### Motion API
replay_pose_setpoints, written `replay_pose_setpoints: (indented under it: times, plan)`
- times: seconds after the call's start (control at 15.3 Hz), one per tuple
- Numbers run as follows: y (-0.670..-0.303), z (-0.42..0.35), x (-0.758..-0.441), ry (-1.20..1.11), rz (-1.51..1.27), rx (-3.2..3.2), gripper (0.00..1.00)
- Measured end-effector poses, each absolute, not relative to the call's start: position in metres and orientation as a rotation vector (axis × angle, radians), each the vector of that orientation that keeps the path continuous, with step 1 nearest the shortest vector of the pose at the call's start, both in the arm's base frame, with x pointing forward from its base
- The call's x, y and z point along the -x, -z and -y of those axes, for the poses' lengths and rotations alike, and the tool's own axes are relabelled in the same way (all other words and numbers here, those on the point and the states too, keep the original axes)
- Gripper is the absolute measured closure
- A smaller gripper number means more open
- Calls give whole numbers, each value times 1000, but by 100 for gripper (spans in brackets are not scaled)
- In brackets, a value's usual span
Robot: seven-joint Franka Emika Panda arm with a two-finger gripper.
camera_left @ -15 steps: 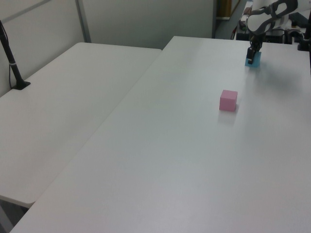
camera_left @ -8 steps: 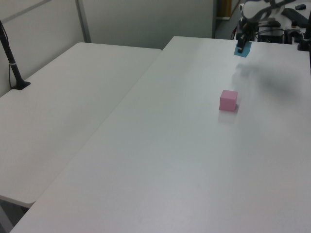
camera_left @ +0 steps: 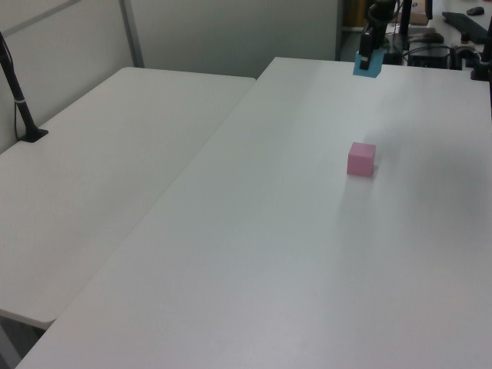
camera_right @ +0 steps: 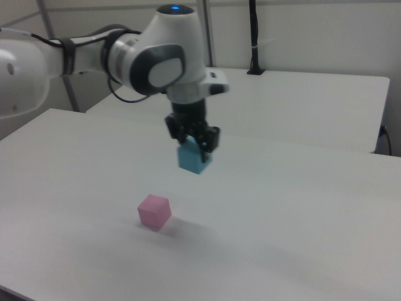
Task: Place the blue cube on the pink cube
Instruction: 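Lift the light-blue cube and carry it over the pink cube, then lower the light-blue cube onto the pink cube's top face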
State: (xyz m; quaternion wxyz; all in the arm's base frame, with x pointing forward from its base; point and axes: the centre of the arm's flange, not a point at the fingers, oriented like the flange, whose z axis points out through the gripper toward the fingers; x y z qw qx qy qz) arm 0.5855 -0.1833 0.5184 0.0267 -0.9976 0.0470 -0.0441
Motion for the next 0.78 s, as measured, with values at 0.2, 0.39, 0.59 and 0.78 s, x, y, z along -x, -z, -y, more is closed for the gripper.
replay_pose_setpoints:
  times: [0.2, 0.39, 0.59, 0.78]
  plan:
    - [-502, 123, -592, 68, -132, 3066, 42]
    - [-467, 77, -592, -2, -107, 3059, 42]
    - [-435, 56, -589, -6, -111, 3103, 42]
    - [-407, 42, -580, -45, -84, 3153, 42]
